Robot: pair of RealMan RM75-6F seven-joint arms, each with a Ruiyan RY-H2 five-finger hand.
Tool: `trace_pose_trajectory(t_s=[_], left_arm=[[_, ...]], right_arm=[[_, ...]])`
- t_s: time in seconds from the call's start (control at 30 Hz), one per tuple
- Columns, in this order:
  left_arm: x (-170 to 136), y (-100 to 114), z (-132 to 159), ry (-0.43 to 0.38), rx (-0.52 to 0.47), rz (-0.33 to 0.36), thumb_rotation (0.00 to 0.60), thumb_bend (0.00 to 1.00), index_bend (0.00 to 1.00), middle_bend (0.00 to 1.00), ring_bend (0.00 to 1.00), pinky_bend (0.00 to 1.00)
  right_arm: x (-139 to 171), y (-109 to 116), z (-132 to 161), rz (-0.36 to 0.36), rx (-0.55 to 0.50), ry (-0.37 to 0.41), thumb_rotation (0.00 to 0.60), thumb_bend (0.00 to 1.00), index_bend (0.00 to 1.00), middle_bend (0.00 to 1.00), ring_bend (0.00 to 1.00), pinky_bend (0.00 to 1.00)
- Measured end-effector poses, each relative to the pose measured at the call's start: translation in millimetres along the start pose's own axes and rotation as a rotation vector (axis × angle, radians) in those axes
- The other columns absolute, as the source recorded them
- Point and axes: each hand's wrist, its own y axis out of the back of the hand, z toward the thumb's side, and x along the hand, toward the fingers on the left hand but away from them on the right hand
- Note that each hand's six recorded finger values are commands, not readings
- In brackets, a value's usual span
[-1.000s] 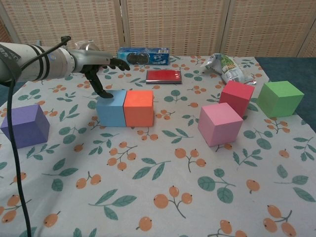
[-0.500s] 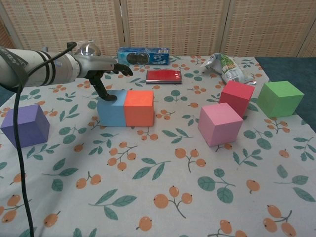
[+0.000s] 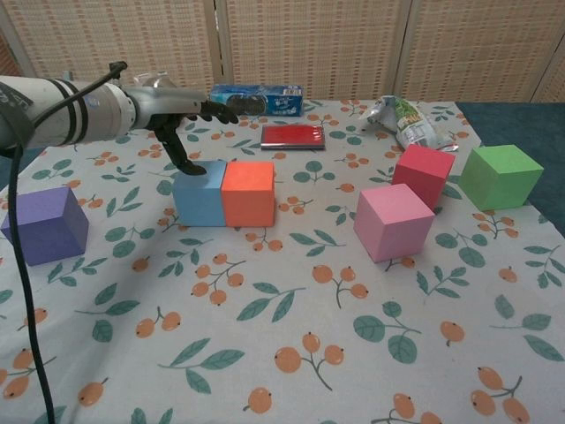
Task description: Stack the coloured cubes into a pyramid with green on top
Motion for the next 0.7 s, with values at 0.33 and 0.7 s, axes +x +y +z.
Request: trace_pose_trajectory(t_s=[0.33,0.7], left_arm=[[-59.3,21.9,-41.0,0.027,-0.061,0.097,0.600,0.31,0.10,0.04,0.00,0.06],[-141.1,4.6,-92.2,0.106,-0.085,0.158,0.600,0.32,0.10,0.04,0.00,0.06]], right_arm=[[-4.7,2.1,4.9,0.005,-0.001,0.039,0.600,0.00,0.00,0.00,0.00,0.00],[-41.0,-10.8,40.6,0.123,0.008,0.191,0.600,0.00,0.00,0.06,0.00,0.00]])
